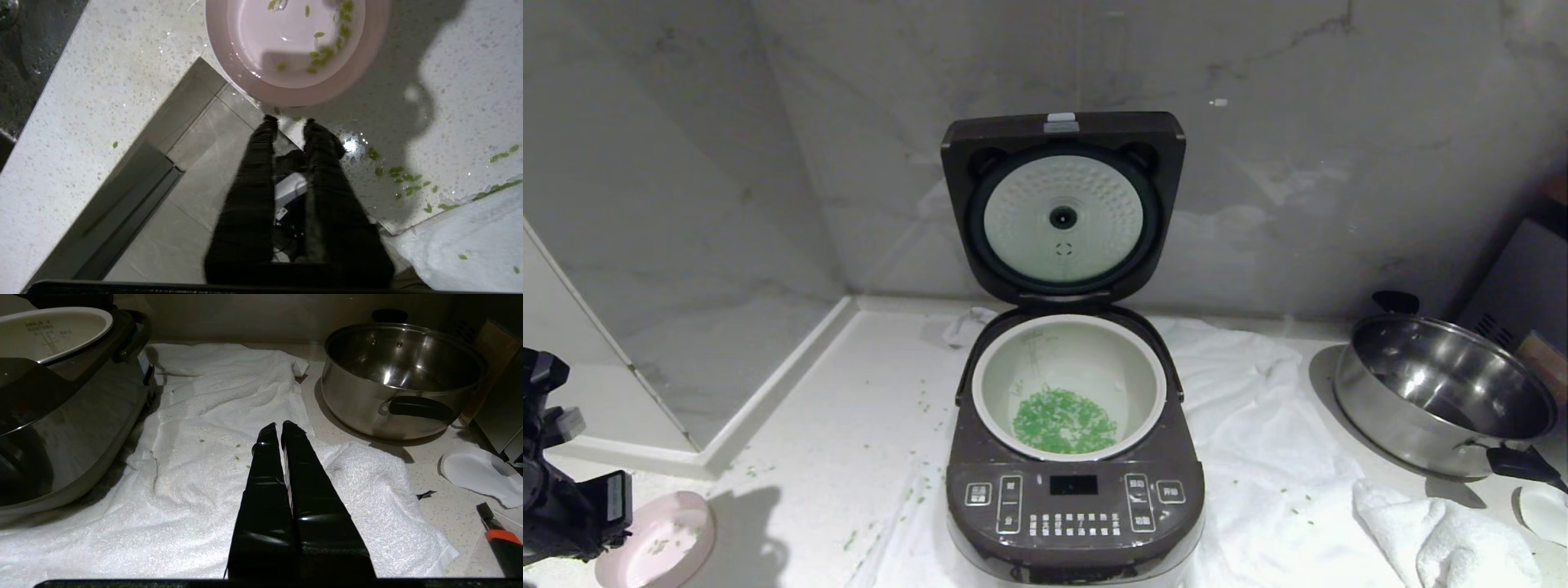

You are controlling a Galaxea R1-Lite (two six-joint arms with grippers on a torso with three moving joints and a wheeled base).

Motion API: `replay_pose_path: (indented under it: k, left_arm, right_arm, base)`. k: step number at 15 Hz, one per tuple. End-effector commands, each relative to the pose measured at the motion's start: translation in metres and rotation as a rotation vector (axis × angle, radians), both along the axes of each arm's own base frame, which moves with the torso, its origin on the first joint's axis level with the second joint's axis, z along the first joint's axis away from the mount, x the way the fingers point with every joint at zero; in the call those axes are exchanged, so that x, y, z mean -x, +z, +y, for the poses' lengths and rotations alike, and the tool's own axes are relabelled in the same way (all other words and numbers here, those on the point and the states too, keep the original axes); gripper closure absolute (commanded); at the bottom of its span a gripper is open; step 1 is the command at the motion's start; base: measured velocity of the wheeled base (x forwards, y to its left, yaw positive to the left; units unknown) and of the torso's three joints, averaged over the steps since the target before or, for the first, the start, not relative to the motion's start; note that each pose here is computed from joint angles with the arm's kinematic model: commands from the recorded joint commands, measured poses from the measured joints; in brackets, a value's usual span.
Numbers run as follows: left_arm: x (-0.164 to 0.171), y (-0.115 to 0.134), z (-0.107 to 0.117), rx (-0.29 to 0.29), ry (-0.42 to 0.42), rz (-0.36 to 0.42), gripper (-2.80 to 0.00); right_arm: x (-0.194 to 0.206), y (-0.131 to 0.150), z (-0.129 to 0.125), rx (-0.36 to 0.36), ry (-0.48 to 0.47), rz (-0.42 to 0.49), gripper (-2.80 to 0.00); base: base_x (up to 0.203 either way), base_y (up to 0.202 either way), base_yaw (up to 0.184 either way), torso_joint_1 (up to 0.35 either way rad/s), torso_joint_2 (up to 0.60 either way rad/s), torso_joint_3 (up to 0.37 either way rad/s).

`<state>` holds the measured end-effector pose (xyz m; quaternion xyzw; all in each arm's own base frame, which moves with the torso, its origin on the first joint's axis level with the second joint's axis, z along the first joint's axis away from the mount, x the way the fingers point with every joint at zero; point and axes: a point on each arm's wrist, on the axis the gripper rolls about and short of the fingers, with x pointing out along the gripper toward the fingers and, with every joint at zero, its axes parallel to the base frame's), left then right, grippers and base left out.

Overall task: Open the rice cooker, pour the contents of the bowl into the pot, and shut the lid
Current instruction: Pick up the bowl on the table

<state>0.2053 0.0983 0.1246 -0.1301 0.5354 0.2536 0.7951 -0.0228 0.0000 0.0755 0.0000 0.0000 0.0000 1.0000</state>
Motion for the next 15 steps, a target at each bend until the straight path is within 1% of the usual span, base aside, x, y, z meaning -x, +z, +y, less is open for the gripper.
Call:
replay_pose_path:
  k: [1, 4, 8, 11, 15]
  left_arm:
    - [0.002, -0.005, 0.011, 0.01, 0.046, 0.017, -2.8]
    - [0.0, -0.025, 0.031, 0.022, 0.094, 0.042, -2.8]
    - [-0.014, -0.062, 0.053, 0.031, 0.127, 0.059, -2.8]
    - [-0.021, -0.083, 0.064, 0.035, 0.143, 0.061, -2.8]
    - [-0.028, -0.101, 0.068, 0.056, 0.142, 0.065, -2.8]
  right_arm:
    - [0.0, 0.0, 0.0, 0.0, 0.0, 0.002, 0.0]
    - [0.0, 0.0, 0.0, 0.0, 0.0, 0.0, 0.0]
    - [0.0, 0.0, 0.0, 0.0, 0.0, 0.002, 0.0]
    - [0.0, 0.0, 0.0, 0.0, 0.0, 0.001, 0.0]
    - [0.0, 0.0, 0.0, 0.0, 0.0, 0.002, 0.0]
  base:
    - [0.0, 0.0, 0.0, 0.0, 0.0, 0.0]
    - [0.0, 0.0, 0.0, 0.0, 0.0, 0.0]
    - [0.0, 0.0, 0.0, 0.0, 0.0, 0.0]
    - [0.0, 0.0, 0.0, 0.0, 0.0, 0.0]
    - [0.0, 0.0, 0.0, 0.0, 0.0, 0.0]
